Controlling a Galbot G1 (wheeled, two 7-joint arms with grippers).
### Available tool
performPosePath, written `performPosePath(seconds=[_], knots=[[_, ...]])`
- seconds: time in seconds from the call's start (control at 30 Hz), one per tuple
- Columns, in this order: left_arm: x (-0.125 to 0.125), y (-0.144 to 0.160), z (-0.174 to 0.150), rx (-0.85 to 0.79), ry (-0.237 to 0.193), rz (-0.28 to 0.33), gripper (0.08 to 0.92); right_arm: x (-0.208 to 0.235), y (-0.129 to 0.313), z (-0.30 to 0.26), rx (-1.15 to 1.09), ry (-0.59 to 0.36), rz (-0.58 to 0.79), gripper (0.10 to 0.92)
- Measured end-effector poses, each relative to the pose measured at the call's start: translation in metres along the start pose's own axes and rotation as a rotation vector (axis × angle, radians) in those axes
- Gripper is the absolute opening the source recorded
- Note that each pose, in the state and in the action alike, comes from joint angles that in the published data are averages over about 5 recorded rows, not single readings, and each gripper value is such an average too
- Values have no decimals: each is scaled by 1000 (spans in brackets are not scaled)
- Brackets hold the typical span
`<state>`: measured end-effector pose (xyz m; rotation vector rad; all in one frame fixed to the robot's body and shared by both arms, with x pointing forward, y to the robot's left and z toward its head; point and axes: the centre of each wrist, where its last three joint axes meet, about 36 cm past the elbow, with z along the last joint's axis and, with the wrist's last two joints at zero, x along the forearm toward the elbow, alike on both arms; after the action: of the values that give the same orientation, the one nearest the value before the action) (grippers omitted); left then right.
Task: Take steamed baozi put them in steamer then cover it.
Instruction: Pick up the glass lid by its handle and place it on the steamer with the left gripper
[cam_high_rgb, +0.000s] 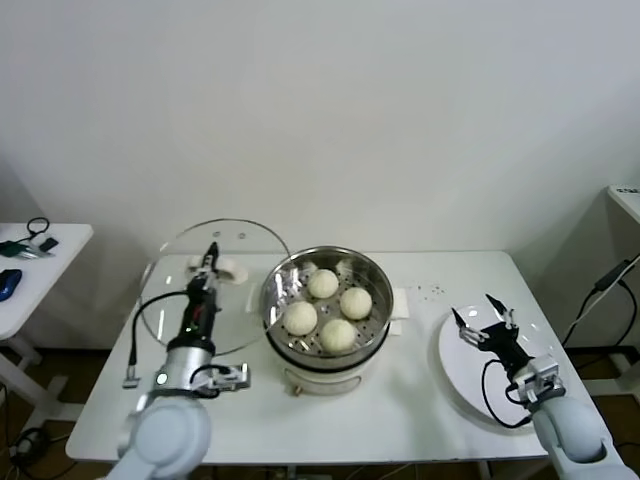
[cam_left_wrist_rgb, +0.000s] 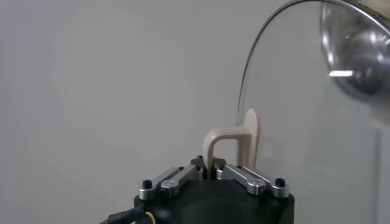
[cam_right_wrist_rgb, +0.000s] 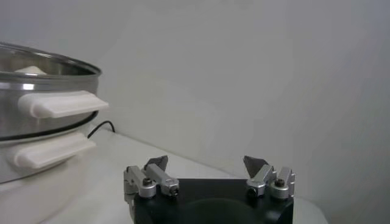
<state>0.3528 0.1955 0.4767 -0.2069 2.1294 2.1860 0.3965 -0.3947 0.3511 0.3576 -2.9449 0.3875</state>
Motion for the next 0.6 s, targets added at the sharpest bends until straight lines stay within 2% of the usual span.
performPosePath(seconds=[0.27, 0.6], knots=[[3, -5, -51, 26, -12, 107, 153, 0, 1, 5, 0, 7, 4, 823], [-3, 5, -110, 78, -13, 152, 153, -1, 6, 7, 4, 8, 14, 823]])
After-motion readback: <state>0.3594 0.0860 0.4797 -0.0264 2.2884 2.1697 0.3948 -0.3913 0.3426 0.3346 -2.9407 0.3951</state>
